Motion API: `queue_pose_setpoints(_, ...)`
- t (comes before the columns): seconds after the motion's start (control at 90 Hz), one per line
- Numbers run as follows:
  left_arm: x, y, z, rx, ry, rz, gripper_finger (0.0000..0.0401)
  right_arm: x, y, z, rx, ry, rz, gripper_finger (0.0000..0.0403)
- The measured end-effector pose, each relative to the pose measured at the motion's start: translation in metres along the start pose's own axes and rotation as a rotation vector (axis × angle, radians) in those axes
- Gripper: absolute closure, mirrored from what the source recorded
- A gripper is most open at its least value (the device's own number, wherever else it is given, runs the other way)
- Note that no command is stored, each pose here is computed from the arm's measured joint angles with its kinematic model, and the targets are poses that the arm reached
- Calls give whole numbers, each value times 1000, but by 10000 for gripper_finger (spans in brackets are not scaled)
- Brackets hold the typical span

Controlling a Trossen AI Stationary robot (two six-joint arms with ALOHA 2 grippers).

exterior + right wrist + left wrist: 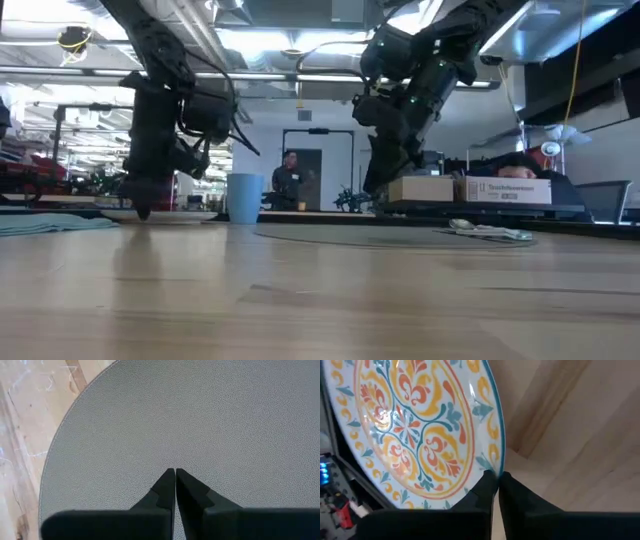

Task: Set table place
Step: Put the blue plate on the brown mat

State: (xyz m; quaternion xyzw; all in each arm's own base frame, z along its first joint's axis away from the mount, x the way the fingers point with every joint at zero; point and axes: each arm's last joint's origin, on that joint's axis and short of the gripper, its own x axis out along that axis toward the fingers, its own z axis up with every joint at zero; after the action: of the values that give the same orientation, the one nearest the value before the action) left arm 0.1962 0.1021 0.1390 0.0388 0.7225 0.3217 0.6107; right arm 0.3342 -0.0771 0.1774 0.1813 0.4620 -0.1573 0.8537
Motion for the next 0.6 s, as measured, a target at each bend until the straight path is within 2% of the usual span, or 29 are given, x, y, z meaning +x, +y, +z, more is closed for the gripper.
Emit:
queue_pose_setpoints(0.278,-21,-11,-1,10,4,-5,399,0,0,0,0,5,16,403)
queue_pose_setpoints(0.6,-62,-12,-5,-48,-116,-25,400,-2,1,0,-1,5,33,403)
